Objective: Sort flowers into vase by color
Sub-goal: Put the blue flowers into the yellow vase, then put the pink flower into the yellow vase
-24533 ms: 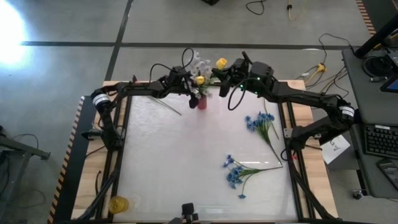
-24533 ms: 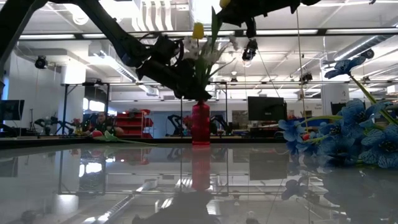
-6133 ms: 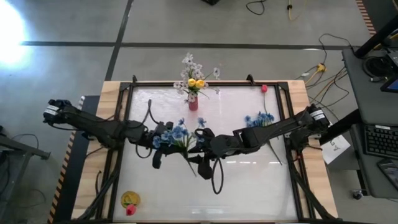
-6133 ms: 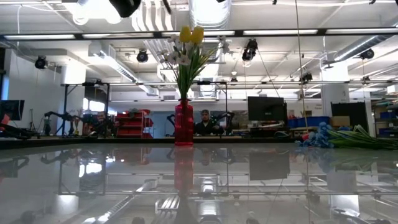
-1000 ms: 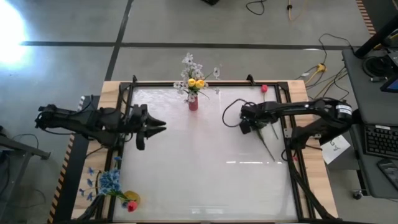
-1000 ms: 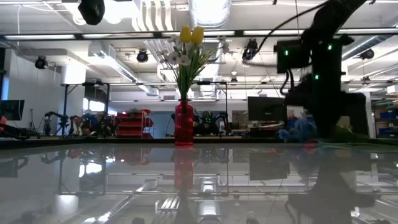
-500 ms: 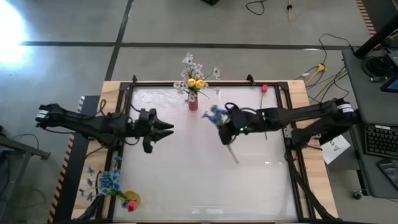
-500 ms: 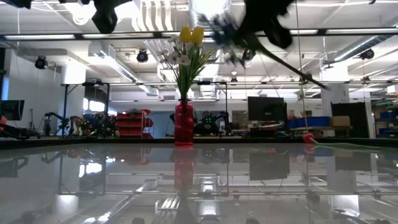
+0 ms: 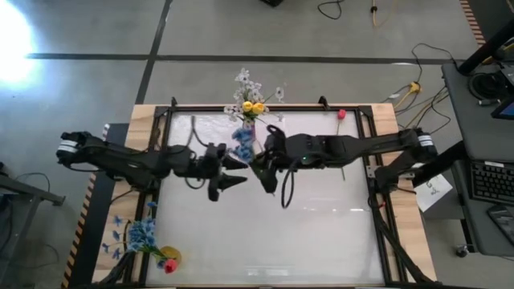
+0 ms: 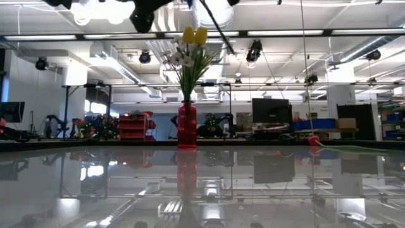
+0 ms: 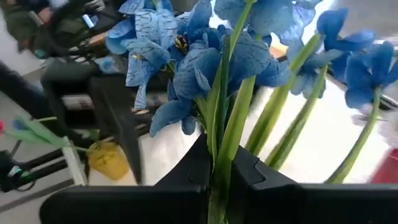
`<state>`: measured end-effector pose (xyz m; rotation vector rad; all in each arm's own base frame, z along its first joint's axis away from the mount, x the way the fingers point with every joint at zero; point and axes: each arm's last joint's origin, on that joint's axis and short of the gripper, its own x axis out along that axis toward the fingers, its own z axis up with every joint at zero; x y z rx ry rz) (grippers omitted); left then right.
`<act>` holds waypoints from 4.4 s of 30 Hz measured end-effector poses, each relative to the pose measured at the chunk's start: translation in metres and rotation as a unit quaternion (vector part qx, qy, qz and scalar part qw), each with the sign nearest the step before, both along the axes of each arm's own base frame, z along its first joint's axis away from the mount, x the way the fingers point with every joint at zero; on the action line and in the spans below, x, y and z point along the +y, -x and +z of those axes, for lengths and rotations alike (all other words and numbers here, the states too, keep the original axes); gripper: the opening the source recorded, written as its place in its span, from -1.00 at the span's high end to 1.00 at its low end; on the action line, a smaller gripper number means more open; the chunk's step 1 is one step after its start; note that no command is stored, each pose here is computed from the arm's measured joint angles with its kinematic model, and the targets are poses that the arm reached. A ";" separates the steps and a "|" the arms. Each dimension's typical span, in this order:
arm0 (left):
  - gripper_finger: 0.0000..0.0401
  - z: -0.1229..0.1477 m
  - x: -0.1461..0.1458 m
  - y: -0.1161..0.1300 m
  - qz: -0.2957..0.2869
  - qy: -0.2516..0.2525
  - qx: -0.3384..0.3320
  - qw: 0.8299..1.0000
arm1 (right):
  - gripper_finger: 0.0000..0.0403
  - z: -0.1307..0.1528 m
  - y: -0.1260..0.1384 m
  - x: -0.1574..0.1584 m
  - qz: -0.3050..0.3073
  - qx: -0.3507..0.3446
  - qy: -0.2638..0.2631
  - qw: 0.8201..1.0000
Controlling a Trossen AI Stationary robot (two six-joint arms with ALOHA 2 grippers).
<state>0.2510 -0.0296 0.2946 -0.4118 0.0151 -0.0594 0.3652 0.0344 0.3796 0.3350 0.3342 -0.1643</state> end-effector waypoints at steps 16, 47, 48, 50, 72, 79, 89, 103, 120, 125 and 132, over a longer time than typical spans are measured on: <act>0.43 0.015 0.003 -0.031 -0.012 -0.034 0.027 0.999 | 0.91 0.004 -0.006 0.012 0.023 -0.004 0.002 1.000; 1.00 0.070 -0.062 0.129 -0.373 -0.128 0.150 0.906 | -0.13 0.043 0.070 0.019 -0.196 -0.002 -0.008 0.981; 1.00 0.066 -0.066 0.133 -0.382 -0.129 0.157 0.902 | -0.13 0.042 0.070 0.019 -0.199 -0.001 -0.014 0.980; 1.00 0.059 -0.073 0.141 -0.392 -0.133 0.163 0.895 | -0.12 0.040 0.071 0.020 -0.206 0.001 -0.031 0.978; 0.93 0.012 -0.119 0.157 -0.424 -0.168 0.196 0.868 | -0.11 0.040 0.072 0.022 -0.224 -0.015 -0.088 0.970; 0.49 0.014 -0.116 0.159 -0.419 -0.161 0.232 0.863 | -0.11 0.035 0.073 0.023 -0.199 0.018 -0.091 0.976; -0.18 0.051 -0.092 0.173 -0.386 -0.173 0.327 0.845 | -0.11 0.027 0.077 0.025 -0.143 0.083 -0.104 0.981; -0.15 0.089 -0.044 0.162 -0.140 -0.193 0.264 0.935 | -0.11 -0.069 0.112 0.014 -0.322 0.298 -0.122 0.891; -0.05 0.066 0.035 0.019 0.111 -0.098 0.159 0.976 | -0.11 -0.176 0.206 -0.034 -0.428 0.410 -0.137 0.794; -0.05 0.049 0.049 -0.010 0.141 -0.075 0.168 0.973 | -0.11 -0.200 0.219 -0.044 -0.439 0.405 -0.159 0.786; -0.05 0.031 0.053 -0.030 0.159 -0.011 0.187 0.969 | 0.00 -0.231 0.218 -0.057 -0.452 0.384 -0.176 0.785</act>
